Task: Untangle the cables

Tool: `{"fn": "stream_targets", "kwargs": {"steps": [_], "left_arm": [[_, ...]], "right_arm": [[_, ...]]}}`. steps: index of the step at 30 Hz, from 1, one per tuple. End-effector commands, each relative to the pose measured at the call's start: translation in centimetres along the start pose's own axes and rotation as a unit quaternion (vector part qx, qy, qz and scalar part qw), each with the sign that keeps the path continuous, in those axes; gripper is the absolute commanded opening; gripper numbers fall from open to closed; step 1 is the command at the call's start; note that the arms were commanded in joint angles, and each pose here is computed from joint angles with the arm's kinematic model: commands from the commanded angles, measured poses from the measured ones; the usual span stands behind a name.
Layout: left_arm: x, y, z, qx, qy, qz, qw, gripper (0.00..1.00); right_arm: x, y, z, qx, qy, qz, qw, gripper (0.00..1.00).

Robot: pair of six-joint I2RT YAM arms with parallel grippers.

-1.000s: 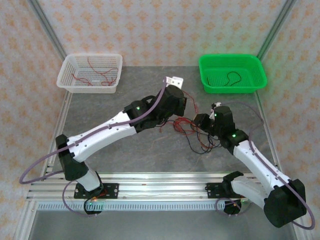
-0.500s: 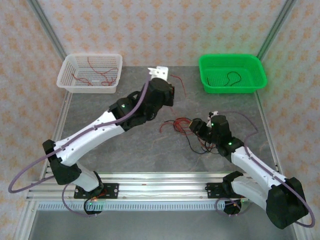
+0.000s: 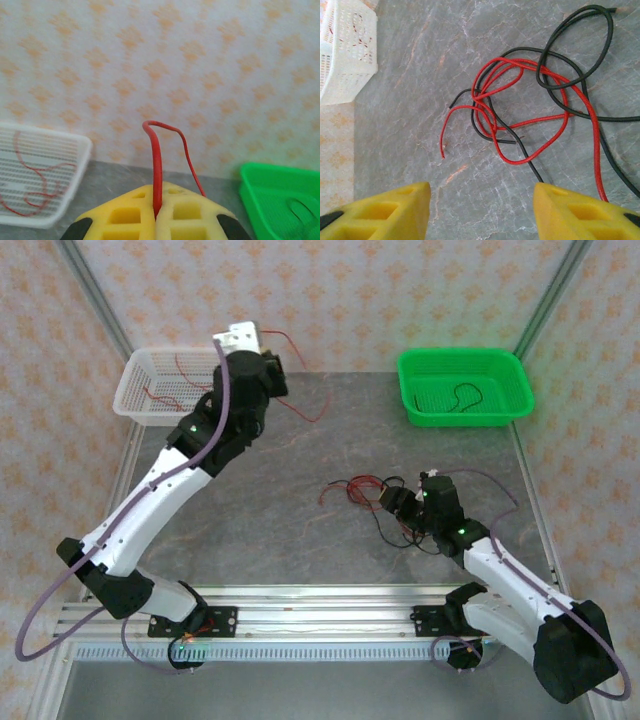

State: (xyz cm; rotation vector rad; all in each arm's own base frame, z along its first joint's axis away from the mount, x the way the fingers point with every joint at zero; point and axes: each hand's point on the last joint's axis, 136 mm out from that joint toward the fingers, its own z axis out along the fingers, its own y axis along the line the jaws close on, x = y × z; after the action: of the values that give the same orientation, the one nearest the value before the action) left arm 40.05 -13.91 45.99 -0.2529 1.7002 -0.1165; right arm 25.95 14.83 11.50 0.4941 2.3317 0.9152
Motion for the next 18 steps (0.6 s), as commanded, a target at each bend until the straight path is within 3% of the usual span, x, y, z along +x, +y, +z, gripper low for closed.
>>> {"fn": "stream_targets", "kwargs": {"steps": [1,9,18], "left_arm": [[-3.7,3.6,1.1,-0.044,-0.054,-0.008,0.998,0.00],[-6.1,10.9,5.7,-0.123,-0.099,-0.023,0.987,0.00],[-4.2,18.5,12.5,-0.187,-0.095,-0.021,0.977,0.00]], "right_arm": [[-0.8,0.4,-0.4,0.007,-0.013,-0.021,1.000,0.56],[-0.8,0.3,-0.6,0.011,-0.011,-0.029,0.999,0.56],[-1.0,0.1,0.4,0.028,-0.003,-0.032,0.999,0.56]]}}
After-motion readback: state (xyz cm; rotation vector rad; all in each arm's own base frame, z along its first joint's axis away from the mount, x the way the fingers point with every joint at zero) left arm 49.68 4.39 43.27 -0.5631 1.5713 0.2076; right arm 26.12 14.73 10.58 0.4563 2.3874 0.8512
